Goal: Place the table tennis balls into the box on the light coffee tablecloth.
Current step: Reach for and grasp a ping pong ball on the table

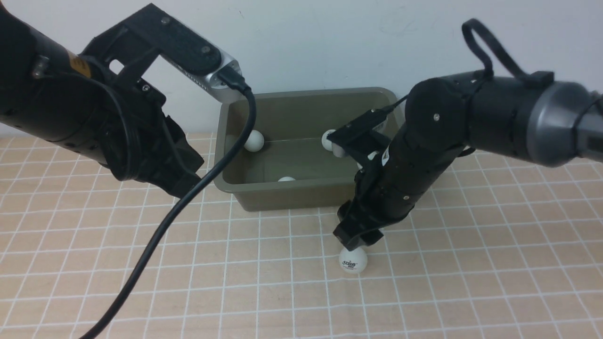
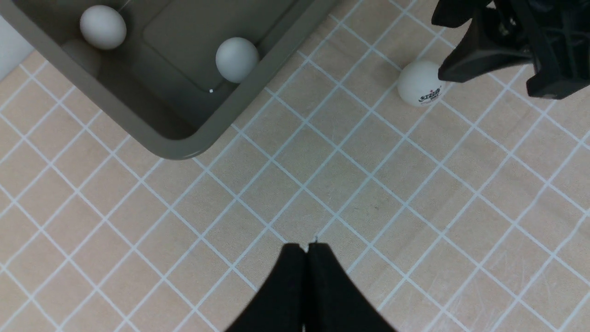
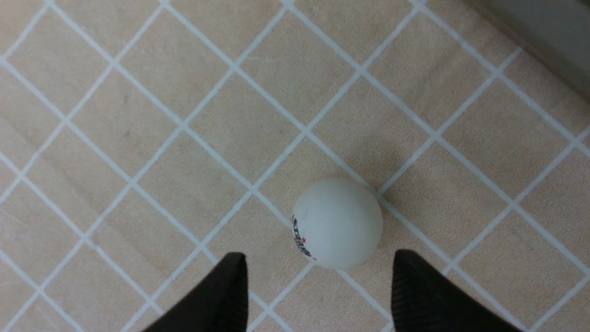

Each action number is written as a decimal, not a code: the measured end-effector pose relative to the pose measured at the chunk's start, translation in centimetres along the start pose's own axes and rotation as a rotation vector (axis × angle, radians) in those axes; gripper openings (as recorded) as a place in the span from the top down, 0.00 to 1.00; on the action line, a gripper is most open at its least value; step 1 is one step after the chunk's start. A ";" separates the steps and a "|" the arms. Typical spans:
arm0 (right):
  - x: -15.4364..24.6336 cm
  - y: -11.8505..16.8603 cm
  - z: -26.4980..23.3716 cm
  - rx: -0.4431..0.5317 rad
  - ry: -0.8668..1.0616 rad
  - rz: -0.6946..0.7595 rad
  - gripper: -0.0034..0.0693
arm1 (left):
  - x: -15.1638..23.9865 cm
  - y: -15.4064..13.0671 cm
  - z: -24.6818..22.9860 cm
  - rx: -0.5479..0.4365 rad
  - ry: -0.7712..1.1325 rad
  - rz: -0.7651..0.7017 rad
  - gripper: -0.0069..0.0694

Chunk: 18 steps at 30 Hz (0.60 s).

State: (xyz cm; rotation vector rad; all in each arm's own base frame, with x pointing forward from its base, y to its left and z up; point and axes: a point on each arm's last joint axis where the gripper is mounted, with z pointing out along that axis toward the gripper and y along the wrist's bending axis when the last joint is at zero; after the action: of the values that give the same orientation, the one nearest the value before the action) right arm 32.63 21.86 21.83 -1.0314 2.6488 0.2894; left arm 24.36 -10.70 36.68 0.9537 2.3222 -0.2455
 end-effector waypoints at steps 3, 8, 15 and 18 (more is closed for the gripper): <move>0.0 -0.1 0.6 -0.002 0.015 0.004 0.31 | 0.0 0.0 0.0 0.000 0.000 0.000 1.00; -0.1 -0.3 1.4 0.002 0.012 0.007 0.30 | 0.0 0.0 0.0 0.000 0.000 0.000 1.00; 0.1 -0.6 3.9 -0.001 0.049 0.016 0.30 | 0.0 0.0 0.0 0.000 0.000 0.000 1.00; 0.1 -0.8 4.8 0.001 0.051 0.018 0.30 | 0.0 0.0 0.0 0.000 0.001 0.000 1.00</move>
State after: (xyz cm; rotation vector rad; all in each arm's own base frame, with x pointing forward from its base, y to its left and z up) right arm 34.00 22.62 17.24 -1.0278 2.7051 0.2691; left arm 24.35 -10.70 36.68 0.9542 2.3229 -0.2457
